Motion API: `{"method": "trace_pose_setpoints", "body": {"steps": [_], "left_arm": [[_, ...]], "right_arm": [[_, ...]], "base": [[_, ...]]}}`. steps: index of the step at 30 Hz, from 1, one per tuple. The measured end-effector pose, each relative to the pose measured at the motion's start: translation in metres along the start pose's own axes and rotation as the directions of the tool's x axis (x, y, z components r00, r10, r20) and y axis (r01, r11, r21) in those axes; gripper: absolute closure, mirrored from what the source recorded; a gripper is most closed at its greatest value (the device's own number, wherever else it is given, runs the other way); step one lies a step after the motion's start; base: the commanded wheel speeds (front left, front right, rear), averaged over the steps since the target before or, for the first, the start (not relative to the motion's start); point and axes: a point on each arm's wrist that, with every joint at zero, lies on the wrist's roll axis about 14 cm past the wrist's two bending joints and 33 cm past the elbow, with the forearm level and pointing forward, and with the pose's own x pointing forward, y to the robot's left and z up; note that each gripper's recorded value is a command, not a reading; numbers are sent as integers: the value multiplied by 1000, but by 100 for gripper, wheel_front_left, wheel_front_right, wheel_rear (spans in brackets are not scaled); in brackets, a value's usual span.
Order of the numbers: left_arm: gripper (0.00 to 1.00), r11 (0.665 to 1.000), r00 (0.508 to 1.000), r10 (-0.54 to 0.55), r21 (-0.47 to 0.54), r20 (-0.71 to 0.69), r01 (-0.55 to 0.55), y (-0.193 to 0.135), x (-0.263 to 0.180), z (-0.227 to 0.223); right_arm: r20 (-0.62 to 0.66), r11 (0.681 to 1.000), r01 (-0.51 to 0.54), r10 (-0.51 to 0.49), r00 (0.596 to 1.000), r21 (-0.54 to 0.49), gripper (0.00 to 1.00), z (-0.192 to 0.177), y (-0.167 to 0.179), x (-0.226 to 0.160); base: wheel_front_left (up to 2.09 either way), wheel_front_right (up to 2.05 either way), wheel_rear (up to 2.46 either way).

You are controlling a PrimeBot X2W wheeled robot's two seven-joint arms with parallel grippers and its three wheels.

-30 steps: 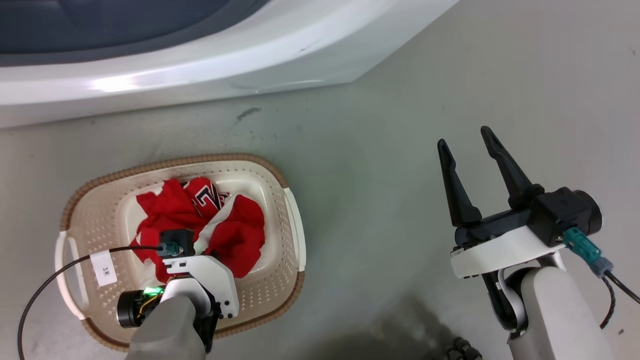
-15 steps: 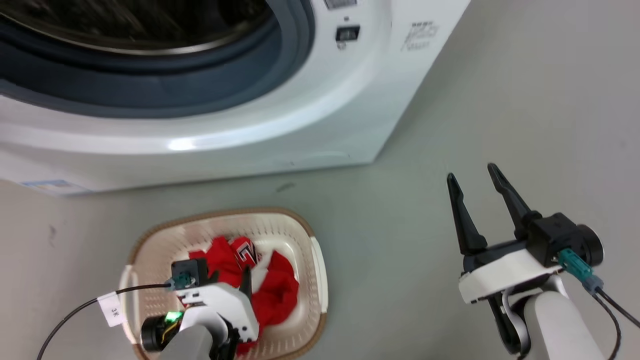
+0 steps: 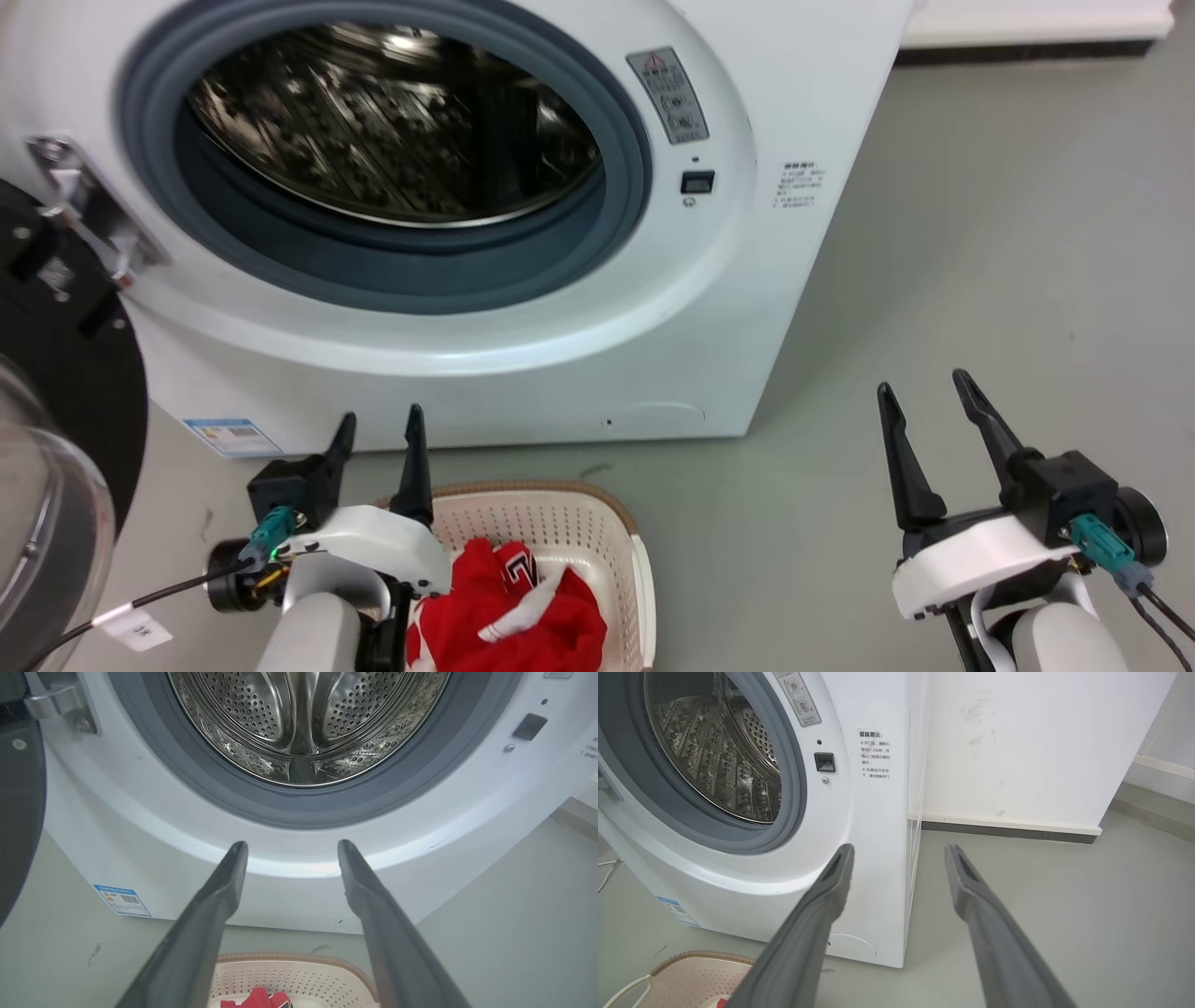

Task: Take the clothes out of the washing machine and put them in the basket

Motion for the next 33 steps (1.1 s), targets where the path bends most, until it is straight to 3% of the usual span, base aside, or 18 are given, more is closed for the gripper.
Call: {"method": "trace_pose_setpoints", "body": {"steps": [11,20,33], "left_arm": [[0,992,964,0,125,267,-35,3,-33,86],[0,986,959,-4,158,284,-42,3,-58,87],[0,984,966,17,166,258,-62,11,-61,78]], "right_arm": [[54,1000,2,-1,999,-17,0,26,2,-22],[82,1000,-2,4,997,-18,0,38,6,-35],[79,1000,-21,22,997,-8,0,38,12,-32]], "base": [[0,0,0],[0,0,0],[0,0,0]]}}
